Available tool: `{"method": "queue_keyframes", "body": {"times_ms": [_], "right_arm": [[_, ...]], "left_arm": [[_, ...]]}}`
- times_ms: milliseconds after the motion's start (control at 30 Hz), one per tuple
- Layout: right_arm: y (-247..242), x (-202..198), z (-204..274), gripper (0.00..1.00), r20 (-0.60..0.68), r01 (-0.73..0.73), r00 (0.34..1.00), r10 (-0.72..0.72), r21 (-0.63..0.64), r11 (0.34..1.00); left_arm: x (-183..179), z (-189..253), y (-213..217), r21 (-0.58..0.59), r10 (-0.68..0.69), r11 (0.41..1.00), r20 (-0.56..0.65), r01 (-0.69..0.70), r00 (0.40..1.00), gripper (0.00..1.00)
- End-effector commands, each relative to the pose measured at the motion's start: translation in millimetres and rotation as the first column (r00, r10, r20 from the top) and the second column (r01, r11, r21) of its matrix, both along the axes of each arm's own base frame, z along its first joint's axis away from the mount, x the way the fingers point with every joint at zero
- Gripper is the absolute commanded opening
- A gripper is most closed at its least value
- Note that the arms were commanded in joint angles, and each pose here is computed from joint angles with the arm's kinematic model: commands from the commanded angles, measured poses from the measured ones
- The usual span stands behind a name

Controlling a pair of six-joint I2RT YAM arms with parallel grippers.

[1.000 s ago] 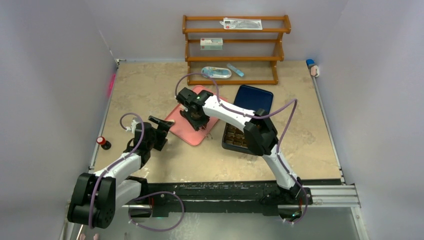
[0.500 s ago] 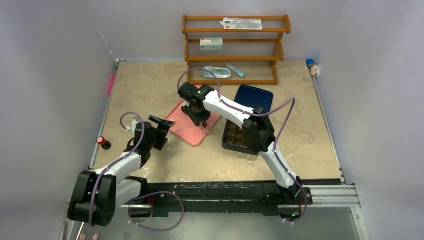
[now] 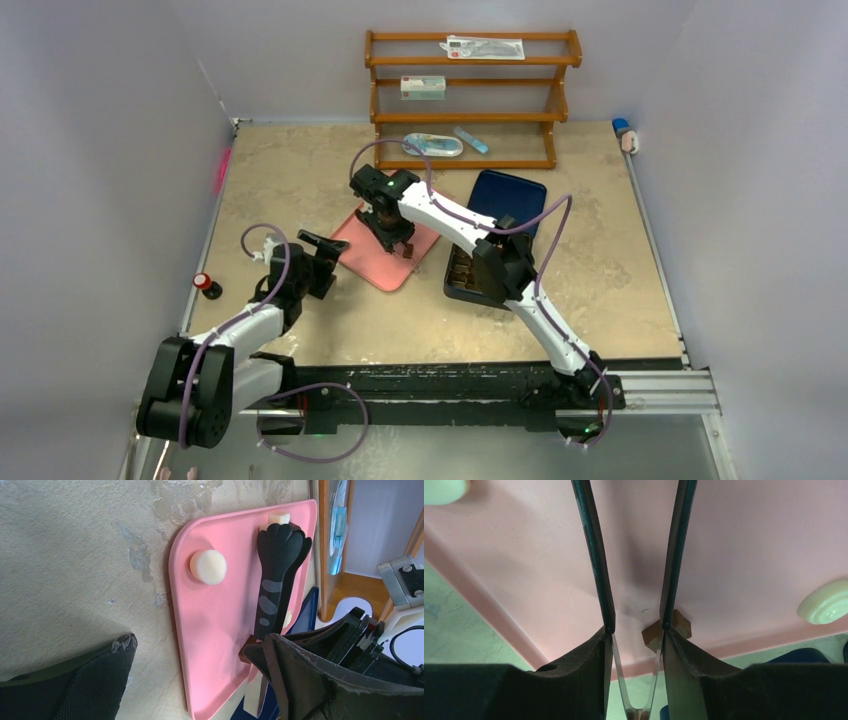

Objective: Pack the chocolate
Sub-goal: Pick up the fake chocolate from the plate.

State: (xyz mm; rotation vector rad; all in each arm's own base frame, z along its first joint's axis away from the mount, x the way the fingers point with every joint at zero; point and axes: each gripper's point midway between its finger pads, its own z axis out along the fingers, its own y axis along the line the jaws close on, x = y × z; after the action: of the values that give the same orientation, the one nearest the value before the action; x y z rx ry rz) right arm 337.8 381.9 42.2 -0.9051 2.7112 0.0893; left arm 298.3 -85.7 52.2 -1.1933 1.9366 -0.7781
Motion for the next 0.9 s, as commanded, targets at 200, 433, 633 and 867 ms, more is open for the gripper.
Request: {"method": "queue_keyframes", "body": {"times_ms": [200, 433, 633, 867], "right_arm": [[7, 3, 11, 0.41, -0.017, -0.008, 1.0, 0.008, 0.024, 1.0], [-7, -3, 7, 0.24, -0.021, -0.001, 1.0, 0.001, -0.017, 1.0], [-13, 0, 18, 0.06, 0.015, 0.008, 1.0, -0.007, -0.027, 1.0], [-16, -3, 37, 0.0, 0.045, 0.017, 0.999, -0.017, -0.016, 1.0]], "left_arm": [[-10, -22, 5, 0.014, 0.016, 1.0, -0.077, -0.015, 0.997, 1.0], [-11, -25, 5, 0.009, 0.014, 1.0, -0.082, -0.013, 0.997, 1.0], [-13, -24, 5, 0.005, 0.015, 1.0, -0.079, -0.015, 0.997, 1.0], [-14, -20, 5, 0.001, 0.015, 1.0, -0.073, -0.015, 0.997, 1.0]]}}
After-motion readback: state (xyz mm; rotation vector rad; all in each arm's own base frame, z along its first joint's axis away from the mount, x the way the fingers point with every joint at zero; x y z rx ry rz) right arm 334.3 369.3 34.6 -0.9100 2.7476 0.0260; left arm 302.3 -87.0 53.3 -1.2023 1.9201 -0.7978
